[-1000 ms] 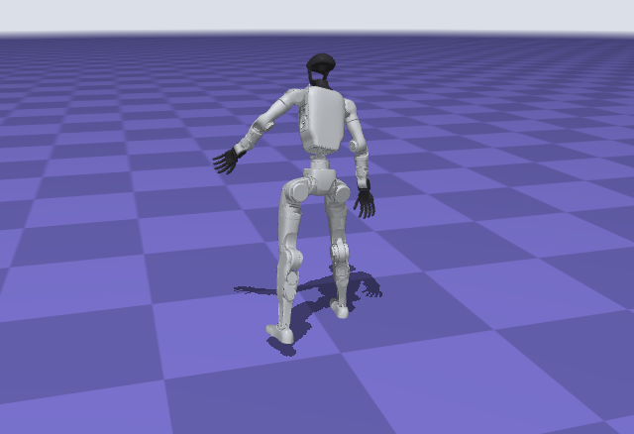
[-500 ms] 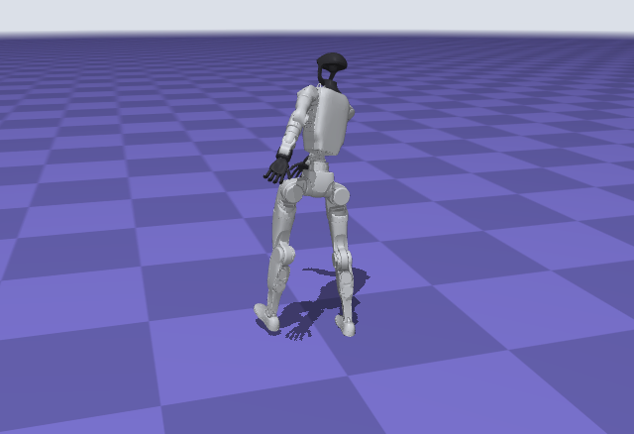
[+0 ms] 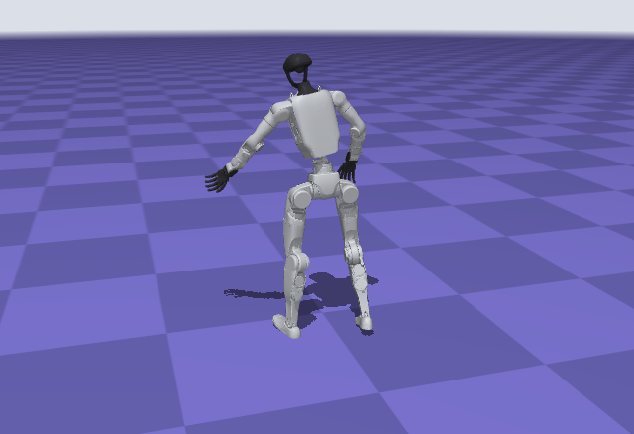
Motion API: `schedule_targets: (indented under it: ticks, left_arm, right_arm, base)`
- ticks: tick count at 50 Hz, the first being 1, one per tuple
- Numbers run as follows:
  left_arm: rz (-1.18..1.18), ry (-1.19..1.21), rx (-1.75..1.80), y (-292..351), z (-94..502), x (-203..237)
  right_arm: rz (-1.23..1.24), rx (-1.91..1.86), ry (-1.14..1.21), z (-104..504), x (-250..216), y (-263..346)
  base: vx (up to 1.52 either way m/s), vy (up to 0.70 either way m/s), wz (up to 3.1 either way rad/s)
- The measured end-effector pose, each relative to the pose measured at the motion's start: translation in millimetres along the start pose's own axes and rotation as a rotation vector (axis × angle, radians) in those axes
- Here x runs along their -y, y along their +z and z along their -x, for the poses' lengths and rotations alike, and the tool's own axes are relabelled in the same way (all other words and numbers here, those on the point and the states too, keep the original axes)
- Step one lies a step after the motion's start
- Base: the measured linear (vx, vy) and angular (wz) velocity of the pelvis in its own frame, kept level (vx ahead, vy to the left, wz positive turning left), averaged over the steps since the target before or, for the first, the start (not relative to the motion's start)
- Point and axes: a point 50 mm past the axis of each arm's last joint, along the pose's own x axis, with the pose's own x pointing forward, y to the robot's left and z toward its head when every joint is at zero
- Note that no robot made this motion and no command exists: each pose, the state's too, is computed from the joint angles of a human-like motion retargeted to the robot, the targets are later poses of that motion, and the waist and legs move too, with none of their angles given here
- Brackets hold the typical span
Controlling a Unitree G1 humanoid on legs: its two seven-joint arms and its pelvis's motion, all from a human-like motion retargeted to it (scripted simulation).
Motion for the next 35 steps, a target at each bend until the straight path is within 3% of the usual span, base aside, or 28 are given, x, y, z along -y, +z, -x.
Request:
schedule_targets:
  ticks: [8, 15, 20, 24, 30, 35]
  left_arm:
    - [0.345, 0.219, -0.537, -172, 2, -59]
    - [0.431, 0.513, -0.628, -211, 28, -111]
    - [0.376, 0.654, -0.447, -149, 29, -137]
    - [0.336, 0.632, -0.152, -49, 27, -128]
    - [0.272, 0.335, 0.347, 114, 62, -59]
    - [0.193, 0.012, 0.637, 197, 123, 20]
  right_arm:
    - [-0.174, -0.438, 0.375, 46, -109, -70]
    - [-0.285, -0.558, 0.496, 67, -153, -72]
    - [-0.344, -0.603, 0.367, 62, -140, -78]
    - [-0.390, -0.640, 0.131, 46, -100, -88]
    - [-0.479, -0.615, -0.254, 21, -5, -92]
    - [-0.490, -0.538, -0.504, 16, 84, -89]
  base:
    - [0.27, -0.05, 0.57]
    - [0.36, -0.27, 0.78]
    - [0.44, -0.24, 0.89]
    - [0.42, -0.28, 0.34]
    - [0.36, -0.27, -0.17]
    - [0.31, -0.17, -0.30]
